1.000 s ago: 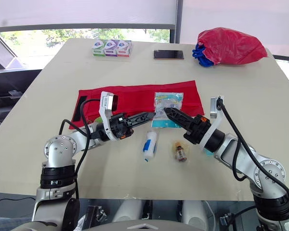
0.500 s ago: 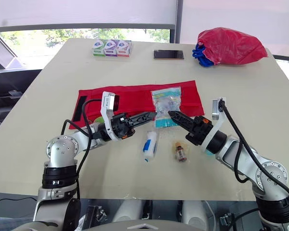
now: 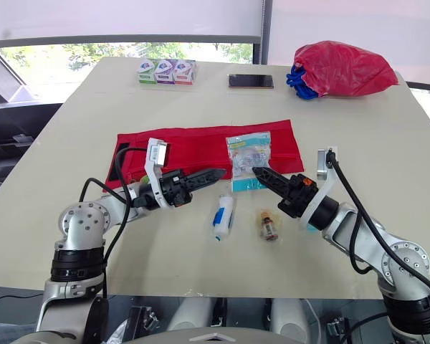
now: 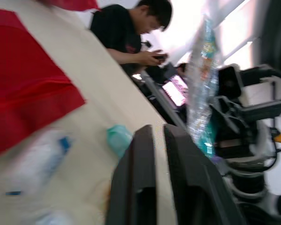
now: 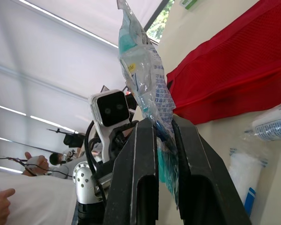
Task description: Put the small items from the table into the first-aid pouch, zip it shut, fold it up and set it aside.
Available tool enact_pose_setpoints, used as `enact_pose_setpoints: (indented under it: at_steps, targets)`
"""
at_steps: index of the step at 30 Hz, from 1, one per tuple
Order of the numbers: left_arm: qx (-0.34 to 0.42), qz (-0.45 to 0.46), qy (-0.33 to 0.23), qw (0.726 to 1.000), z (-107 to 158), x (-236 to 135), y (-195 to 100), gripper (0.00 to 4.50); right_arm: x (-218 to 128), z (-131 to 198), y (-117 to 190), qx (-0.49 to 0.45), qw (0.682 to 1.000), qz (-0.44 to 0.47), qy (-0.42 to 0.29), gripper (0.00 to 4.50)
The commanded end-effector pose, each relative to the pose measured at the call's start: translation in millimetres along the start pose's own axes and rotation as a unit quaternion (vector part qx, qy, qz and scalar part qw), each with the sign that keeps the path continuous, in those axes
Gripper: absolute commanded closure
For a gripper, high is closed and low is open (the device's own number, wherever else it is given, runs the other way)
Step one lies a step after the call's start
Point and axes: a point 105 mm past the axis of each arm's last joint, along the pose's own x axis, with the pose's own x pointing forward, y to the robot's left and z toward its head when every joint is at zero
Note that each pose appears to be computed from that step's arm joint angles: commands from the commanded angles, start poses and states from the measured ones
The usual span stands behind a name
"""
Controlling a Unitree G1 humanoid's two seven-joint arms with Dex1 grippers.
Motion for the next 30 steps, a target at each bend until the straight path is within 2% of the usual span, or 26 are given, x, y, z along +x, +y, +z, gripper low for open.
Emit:
enact_pose_setpoints:
  at_steps: [1, 3, 6, 8, 11, 16, 20, 22, 26, 30]
  targets:
    - [0.076, 0.056, -0.023, 0.995, 25.5, -17.8, 12.9, 2.01, -9.7, 6.6, 6.8, -0.034, 0.999, 0.009, -0.009, 4.5]
    - [0.132, 0.104, -0.013, 0.986, 34.0, -32.6, 24.3, 1.15, -14.5, 7.9, 4.5, -0.04, 0.999, 0.003, -0.012, 4.5]
    - [0.239, 0.186, 0.011, 0.953, 49.1, -62.0, 42.8, 0.02, -21.6, 10.8, 1.5, -0.047, 0.999, -0.007, -0.019, 4.5]
    - [0.31, 0.242, 0.032, 0.919, 60.3, -84.5, 54.5, 0.02, -25.4, 12.4, 1.3, -0.049, 0.998, -0.009, -0.025, 4.5]
    - [0.364, 0.287, 0.054, 0.884, 66.9, -103.6, 66.1, 0.02, -28.2, 12.7, 2.4, -0.048, 0.998, -0.006, -0.03, 4.5]
    - [0.418, 0.351, 0.116, 0.83, 60.4, -130.9, 88.8, 0.02, -29.4, 11.9, 3.7, -0.046, 0.998, -0.001, -0.034, 4.5]
    - [0.467, 0.377, 0.149, 0.786, 62.6, -134.0, 101.4, 0.02, -28.0, 11.4, 3.8, -0.045, 0.998, 0.003, -0.035, 4.5]
    - [0.478, 0.38, 0.157, 0.776, 62.4, -130.4, 105.9, 0.02, -27.2, 11.3, 4.0, -0.045, 0.998, 0.005, -0.035, 4.5]
    - [0.517, 0.385, 0.193, 0.74, 62.6, -127.8, 115.4, 0.02, -26.2, 10.4, 3.8, -0.044, 0.998, 0.005, -0.037, 4.5]
    - [0.535, 0.386, 0.193, 0.726, 67.1, -123.3, 118.1, 0.02, -25.7, 8.7, 4.1, -0.042, 0.998, 0.004, -0.037, 4.5]
